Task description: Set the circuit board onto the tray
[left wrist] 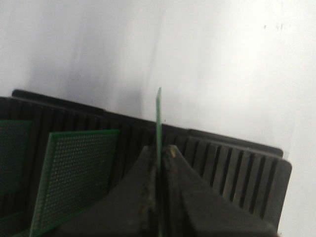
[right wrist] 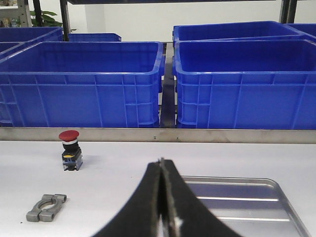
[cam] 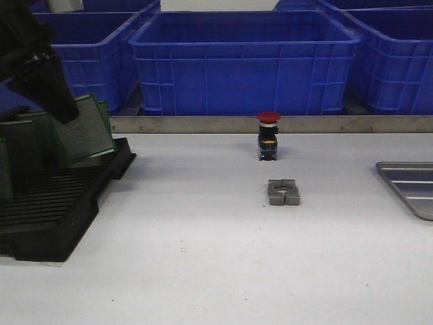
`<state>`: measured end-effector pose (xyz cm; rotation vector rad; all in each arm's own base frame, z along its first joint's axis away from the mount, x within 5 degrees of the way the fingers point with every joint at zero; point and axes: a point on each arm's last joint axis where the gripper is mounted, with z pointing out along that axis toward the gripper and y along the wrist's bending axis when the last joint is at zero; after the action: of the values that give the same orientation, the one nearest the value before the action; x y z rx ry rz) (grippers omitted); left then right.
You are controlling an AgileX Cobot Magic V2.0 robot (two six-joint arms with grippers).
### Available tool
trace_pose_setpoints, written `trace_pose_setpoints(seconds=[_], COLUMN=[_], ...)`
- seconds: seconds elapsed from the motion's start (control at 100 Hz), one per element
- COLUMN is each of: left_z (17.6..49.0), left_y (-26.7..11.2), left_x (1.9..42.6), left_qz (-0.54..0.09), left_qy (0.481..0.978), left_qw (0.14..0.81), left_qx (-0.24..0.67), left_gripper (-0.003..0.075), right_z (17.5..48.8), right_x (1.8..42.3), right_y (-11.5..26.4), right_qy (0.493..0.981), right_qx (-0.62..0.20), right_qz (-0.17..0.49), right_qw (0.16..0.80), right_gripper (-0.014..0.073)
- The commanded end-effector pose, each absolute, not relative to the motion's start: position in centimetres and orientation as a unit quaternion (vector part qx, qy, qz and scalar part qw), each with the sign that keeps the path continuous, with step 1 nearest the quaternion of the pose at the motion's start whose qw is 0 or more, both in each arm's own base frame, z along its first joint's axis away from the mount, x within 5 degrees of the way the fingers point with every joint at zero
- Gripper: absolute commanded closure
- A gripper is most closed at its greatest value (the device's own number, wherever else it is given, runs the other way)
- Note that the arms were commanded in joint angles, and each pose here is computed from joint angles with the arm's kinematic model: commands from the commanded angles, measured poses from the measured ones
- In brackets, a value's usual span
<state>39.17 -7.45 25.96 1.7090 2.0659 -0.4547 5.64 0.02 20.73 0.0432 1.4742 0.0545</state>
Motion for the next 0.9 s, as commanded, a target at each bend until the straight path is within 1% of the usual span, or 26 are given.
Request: trace_pose_setpoints(seconds=[0.0, 0.21, 0.35, 0.47, 0.72, 0.89], left_z=[30.9, 34.5, 36.8, 38.0, 38.4, 37.9], left_y=[-8.2, -9.4, -11.6, -14.4, -19.8, -22.4], left_x=[37.5, 35.6, 33.3, 31.1, 27.8, 25.7], left_qz=[-0.188, -0.205, -0.208, -0.224, -0.275, -0.301], left_qy=[0.723, 0.708, 0.686, 0.668, 0.654, 0.627], left_qw=[0.267, 0.318, 0.334, 0.332, 0.295, 0.273], left_qx=[0.608, 0.596, 0.613, 0.627, 0.640, 0.664], left_gripper=[0.0738, 0.0738, 0.0738, 0.0738, 0.0738, 0.0738], right_z=[22.0, 22.0, 22.0, 22.0, 22.0, 22.0], right_x=[5.2, 5.2, 5.2, 5.2, 5.2, 5.2], right_y=[0.0, 0.0, 0.0, 0.0, 0.0, 0.0], right_qy=[0.628, 0.628, 0.628, 0.628, 0.627, 0.627], right_qx=[0.015, 0.015, 0.015, 0.015, 0.015, 0.015], right_qz=[0.020, 0.020, 0.020, 0.020, 0.020, 0.020], right_qw=[0.778, 0.778, 0.778, 0.778, 0.778, 0.778], right_gripper=[0.0664, 0.0664, 0.0664, 0.0664, 0.0664, 0.0664])
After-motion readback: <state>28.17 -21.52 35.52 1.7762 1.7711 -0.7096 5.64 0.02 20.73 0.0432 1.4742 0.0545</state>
